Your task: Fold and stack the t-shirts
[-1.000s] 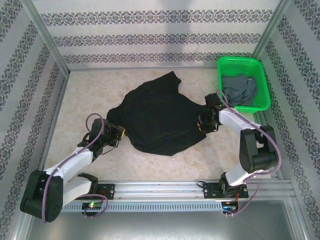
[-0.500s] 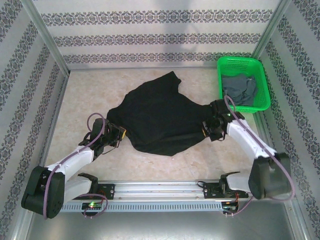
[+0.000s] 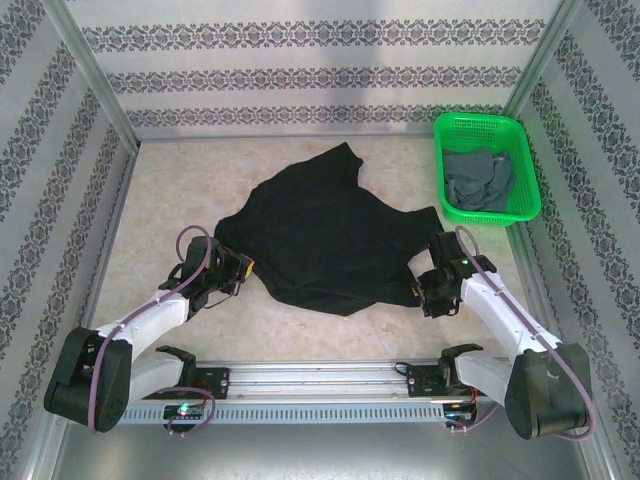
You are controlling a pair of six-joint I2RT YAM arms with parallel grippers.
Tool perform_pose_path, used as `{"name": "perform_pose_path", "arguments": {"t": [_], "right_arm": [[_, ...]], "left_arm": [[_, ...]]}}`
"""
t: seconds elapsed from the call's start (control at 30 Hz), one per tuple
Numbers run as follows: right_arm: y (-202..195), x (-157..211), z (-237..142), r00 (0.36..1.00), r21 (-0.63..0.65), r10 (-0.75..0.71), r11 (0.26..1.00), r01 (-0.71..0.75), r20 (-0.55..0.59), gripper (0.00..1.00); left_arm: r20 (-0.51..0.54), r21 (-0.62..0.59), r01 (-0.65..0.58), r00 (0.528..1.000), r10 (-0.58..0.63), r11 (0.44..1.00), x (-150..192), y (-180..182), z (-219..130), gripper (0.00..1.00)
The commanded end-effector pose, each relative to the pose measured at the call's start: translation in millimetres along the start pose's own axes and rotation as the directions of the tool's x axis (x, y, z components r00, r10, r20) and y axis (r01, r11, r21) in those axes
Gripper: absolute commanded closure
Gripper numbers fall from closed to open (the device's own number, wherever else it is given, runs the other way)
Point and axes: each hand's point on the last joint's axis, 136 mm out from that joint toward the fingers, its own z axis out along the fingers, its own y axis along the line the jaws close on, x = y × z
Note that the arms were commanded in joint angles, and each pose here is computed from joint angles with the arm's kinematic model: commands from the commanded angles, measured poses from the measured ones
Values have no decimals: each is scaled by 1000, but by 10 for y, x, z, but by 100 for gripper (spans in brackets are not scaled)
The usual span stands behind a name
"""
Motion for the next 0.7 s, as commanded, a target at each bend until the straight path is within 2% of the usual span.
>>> {"name": "perform_pose_path", "arguments": {"t": [0.0,0.1,0.33,0.53,0.67], "right_arm": [[27,10,19,1000,-17,15,1000,-14,5,56],[76,49,62,1000,-44,25,999,-26,-8,52],[83,190,206,994,-41,82,996,-85,-79,51],[-52,213,189,992,-19,111,994,-112,-63,49],[-67,192,222,989,-53,134,989,-137,-57,46]], "left_arm": [[-18,57,-34,999,35,998,49,-198,-32,100],[-21,56,-35,999,36,998,57,-191,-33,100],[-24,62,-34,999,36,998,63,-200,-36,100],[-23,66,-34,999,36,997,66,-199,-55,100],[-23,69,-33,999,35,997,71,-194,-73,100]]}}
